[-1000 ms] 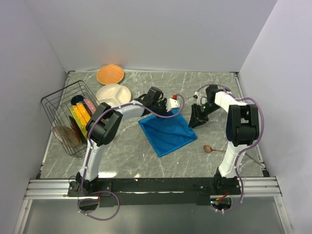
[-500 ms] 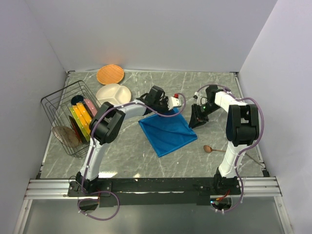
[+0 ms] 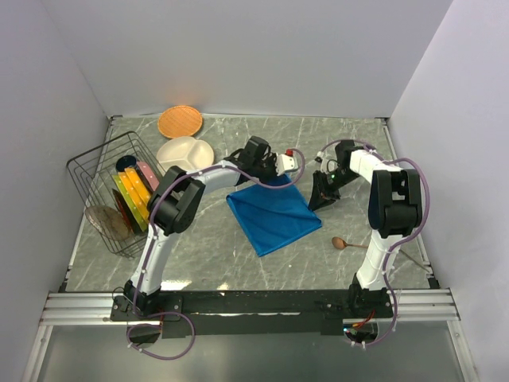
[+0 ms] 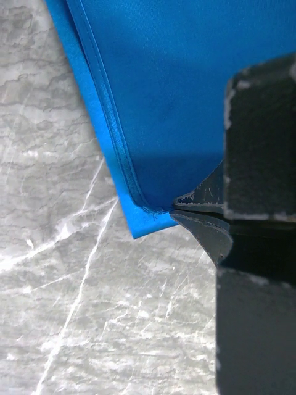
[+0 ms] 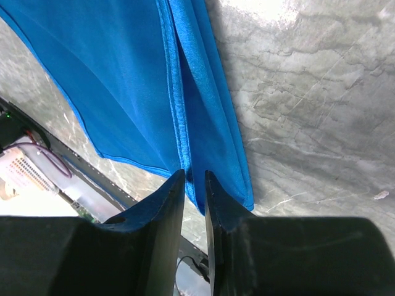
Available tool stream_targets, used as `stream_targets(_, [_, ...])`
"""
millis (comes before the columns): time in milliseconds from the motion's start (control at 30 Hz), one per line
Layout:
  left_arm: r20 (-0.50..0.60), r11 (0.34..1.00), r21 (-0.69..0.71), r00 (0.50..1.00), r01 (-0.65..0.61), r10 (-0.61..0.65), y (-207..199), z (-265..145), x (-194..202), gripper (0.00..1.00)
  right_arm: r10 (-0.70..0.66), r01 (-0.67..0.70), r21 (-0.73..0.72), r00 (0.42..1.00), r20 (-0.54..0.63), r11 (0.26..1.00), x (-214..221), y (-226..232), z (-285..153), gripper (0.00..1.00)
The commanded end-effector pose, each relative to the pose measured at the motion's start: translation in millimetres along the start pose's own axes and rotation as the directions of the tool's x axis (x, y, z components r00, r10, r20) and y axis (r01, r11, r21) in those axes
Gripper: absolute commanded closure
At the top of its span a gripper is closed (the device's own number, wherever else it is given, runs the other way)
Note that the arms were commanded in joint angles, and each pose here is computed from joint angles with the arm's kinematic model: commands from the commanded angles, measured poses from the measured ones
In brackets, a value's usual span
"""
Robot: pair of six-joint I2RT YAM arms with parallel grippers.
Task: Fold the napkin into a case and place the utensils inside
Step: Fold the top corner of the square-folded napkin at the center of the board.
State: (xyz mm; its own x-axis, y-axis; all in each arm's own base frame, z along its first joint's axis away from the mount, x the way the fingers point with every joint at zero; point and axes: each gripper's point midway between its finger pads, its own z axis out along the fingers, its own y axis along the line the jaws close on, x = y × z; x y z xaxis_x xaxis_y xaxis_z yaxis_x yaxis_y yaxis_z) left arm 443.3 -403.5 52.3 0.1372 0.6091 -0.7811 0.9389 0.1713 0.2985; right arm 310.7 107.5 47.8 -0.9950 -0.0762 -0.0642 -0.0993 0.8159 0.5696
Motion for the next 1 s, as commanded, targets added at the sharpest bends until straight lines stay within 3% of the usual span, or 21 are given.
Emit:
stream_targets(0, [0.046, 0.999, -0.018, 0.998, -0.04, 0.041, 12.4, 7.2, -13.4, 0.97, 0.025, -0.025, 0.006, 0.999, -0.019, 1.0, 4.2, -4.7, 2.6, 0.73])
stream_targets(467, [0.043, 0.999, -0.014, 0.998, -0.049, 0.05, 12.6, 10.9, -9.5, 0.94, -0.008, 0.007, 0.027, 0.999, 0.035, 1.0, -1.1, 0.0, -20.1, 0.63])
stream_targets(767, [0.033, 0.999, -0.021, 0.998, -0.049, 0.05, 13.7, 12.3, -6.1, 0.88, -0.045, 0.051, -0.074, 0.995, 0.087, 0.996, -8.1, 26.8, -32.8, 0.62])
stream_targets(967, [0.058, 0.996, -0.077, 0.997, -0.043, 0.047, 29.8, 4.6, -21.3, 0.72, -0.039, 0.057, -0.142, 0.991, 0.128, 0.988, -16.4, 43.0, -38.7, 0.62])
